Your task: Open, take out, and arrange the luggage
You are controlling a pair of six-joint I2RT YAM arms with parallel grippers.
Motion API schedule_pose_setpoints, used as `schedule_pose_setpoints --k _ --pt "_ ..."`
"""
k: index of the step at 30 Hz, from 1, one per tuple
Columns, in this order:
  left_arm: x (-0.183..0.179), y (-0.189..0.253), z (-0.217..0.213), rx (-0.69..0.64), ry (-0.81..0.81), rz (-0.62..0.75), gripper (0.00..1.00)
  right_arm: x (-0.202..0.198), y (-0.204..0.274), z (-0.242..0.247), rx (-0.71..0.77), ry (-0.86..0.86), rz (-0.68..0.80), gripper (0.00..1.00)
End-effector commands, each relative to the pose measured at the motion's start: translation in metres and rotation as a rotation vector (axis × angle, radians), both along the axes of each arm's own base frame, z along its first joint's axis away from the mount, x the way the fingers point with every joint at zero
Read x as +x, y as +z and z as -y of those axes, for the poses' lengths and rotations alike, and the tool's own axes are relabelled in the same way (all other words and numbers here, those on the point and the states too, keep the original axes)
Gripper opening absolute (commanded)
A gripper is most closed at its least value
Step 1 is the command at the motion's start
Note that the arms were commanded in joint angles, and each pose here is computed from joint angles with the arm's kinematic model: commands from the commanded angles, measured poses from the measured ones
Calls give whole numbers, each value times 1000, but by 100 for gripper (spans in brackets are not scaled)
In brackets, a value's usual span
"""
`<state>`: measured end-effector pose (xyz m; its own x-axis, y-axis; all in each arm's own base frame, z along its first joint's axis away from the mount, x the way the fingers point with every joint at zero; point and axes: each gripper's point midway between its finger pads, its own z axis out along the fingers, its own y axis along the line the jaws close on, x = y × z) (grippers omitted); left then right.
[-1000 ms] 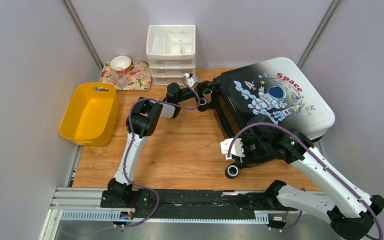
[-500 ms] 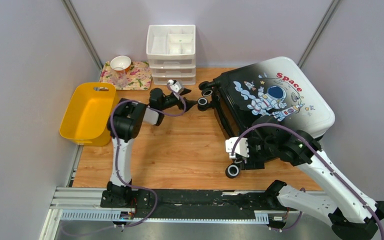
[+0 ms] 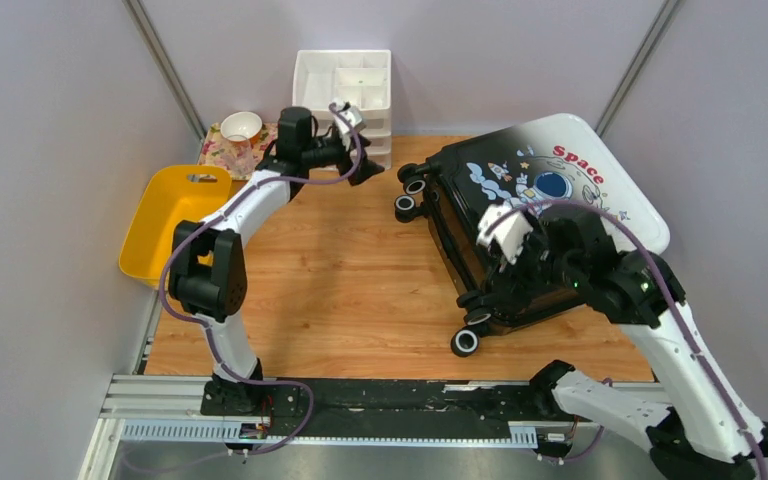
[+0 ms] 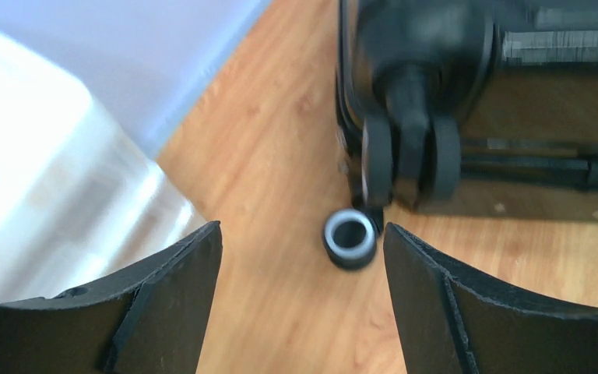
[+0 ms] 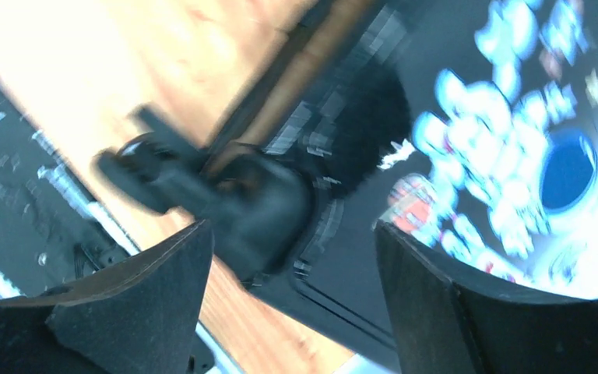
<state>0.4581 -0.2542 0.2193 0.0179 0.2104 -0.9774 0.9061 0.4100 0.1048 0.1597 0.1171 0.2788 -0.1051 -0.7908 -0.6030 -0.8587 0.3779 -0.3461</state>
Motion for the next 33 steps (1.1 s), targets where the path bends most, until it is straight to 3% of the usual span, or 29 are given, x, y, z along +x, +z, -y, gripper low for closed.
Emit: schedule_pose_setpoints --k 1,3,7,14,17,23,24,26,27,28,30,33 --pt "-14 21 30 122 -83 -153 84 70 17 63 161 -652 -33 79" --pt "-4 38 49 145 -106 -119 84 84 17 89 214 -784 -125 76" --pt "-7 26 79 220 -120 -132 84 89 21 165 320 -1093 -199 72" --pt "11 -3 95 303 -79 -48 85 46 -6 249 186 -1353 -180 72" --pt "16 -14 99 313 -88 -48 84 18 -37 275 102 -1432 -237 72" --pt "-2 -18 108 329 -172 -19 55 -11 -119 295 -4 -1439 -407 68" --pt "-7 -16 108 319 -188 -21 44 -7 -128 293 27 -1426 -441 66" --pt "-21 -11 108 295 -223 -28 31 -1 -135 291 69 -1429 -475 64" --pt "-25 -8 109 288 -230 -19 13 4 -143 289 101 -1425 -518 63" --pt "-30 -9 110 290 -232 -20 6 7 -146 289 131 -1447 -536 62" --pt "-40 -13 105 298 -230 -34 0 18 -154 286 195 -1435 -585 56" --pt "-55 -17 95 317 -225 -74 0 35 -165 279 266 -1424 -618 54"
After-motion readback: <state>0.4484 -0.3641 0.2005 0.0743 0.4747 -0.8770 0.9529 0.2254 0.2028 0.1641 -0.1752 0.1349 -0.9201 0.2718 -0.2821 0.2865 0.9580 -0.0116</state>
